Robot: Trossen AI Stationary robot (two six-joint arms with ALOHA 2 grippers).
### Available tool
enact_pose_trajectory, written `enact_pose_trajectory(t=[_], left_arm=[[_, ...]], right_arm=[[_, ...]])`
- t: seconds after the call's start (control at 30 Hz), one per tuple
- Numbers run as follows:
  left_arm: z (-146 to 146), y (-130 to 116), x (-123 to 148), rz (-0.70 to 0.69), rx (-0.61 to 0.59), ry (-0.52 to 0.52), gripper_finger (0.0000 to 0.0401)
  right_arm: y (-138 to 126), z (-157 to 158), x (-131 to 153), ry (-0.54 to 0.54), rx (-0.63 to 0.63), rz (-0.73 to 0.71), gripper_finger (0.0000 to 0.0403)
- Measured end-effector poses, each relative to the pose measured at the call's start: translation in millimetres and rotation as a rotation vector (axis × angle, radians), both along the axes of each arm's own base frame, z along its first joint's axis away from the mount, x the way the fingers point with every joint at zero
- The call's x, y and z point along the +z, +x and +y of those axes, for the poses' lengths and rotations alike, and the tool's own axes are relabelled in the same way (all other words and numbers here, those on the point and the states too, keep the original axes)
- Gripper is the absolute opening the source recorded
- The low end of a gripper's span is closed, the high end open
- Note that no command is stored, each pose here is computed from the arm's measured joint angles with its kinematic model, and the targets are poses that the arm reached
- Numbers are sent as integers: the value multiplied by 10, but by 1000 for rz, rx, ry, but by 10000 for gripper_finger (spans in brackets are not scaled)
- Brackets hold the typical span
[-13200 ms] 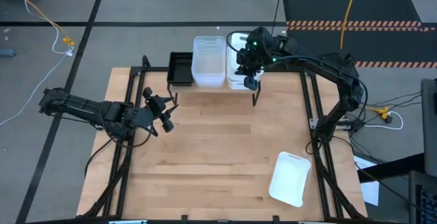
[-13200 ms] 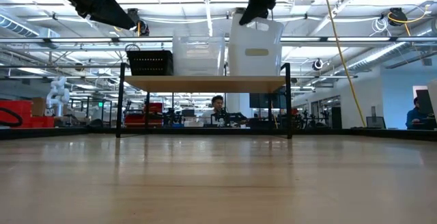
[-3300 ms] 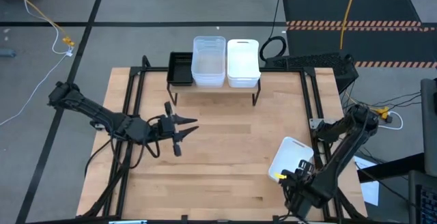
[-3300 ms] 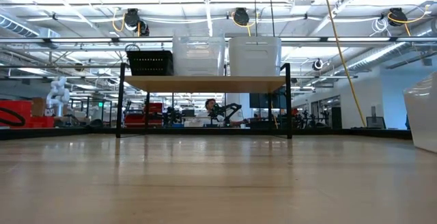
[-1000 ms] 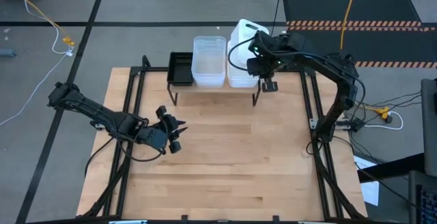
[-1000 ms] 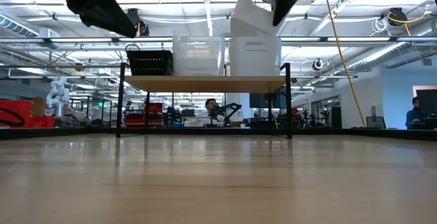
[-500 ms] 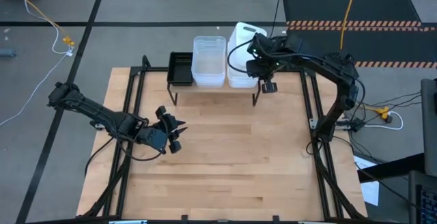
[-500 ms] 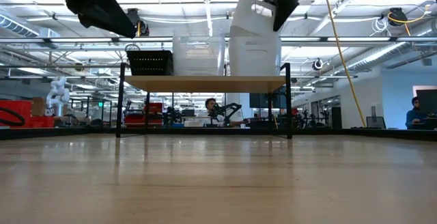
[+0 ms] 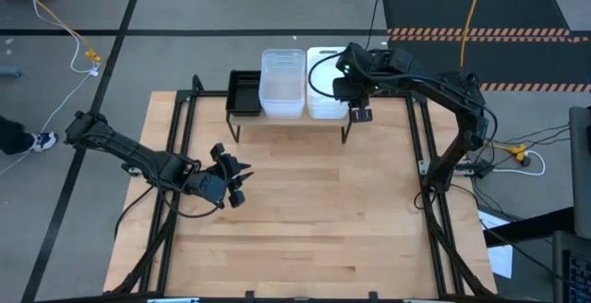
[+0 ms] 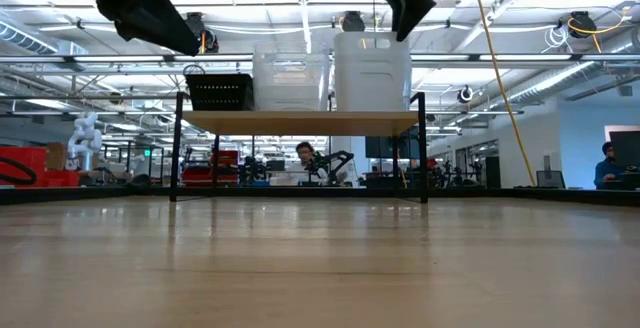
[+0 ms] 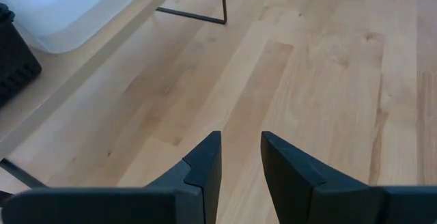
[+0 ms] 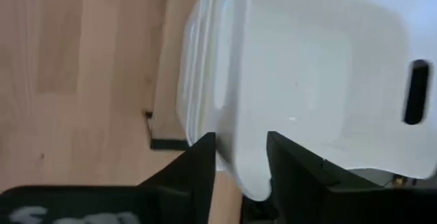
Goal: Stack baskets on shelf by color
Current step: Stack the white bin on top of the other white bins on the shelf, then return to Home Position
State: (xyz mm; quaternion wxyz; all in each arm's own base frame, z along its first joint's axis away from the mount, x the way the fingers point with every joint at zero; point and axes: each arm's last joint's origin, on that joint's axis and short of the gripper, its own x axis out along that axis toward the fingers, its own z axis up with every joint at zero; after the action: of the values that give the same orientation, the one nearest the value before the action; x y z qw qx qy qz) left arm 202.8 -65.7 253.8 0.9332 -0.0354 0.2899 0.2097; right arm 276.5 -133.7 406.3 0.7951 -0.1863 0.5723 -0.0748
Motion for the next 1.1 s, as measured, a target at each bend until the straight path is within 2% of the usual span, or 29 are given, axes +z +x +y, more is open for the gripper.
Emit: enact_pose_trajectory(t=[0.23, 0.3, 0.4, 0.5, 0.57, 0.63, 0.83, 0.97, 1.1], left_arm=[[-1, -4, 3, -6, 14, 17, 106], [-18, -31, 22, -33, 48, 54, 106], [-79, -125, 82, -77, 66, 124, 106], [-146, -275, 61, -111, 32, 202, 106], [-173, -333, 25, -170, -5, 205, 106], [-175, -360, -54, -230, -61, 213, 106], [-92, -348, -317, -566, -344, 173, 106], [67, -446, -430, -652, -262, 172, 106], [175, -595, -397, -639, -247, 210, 106]], right_arm=[[-134, 120, 206, 26, -130, -164, 137], [-205, 206, 276, 85, -192, -242, 133], [-322, 410, 290, 203, -187, -370, 123], [-401, 684, 181, 222, -165, -535, 111], [-424, 847, 24, 239, -155, -663, 100], [-400, 1023, -210, 295, -93, -785, 88], [-339, 1507, -1188, 417, 155, -1072, 58], [-528, 1582, -1602, 441, 220, -1229, 40], [-832, 1499, -1731, 417, 208, -1268, 26]])
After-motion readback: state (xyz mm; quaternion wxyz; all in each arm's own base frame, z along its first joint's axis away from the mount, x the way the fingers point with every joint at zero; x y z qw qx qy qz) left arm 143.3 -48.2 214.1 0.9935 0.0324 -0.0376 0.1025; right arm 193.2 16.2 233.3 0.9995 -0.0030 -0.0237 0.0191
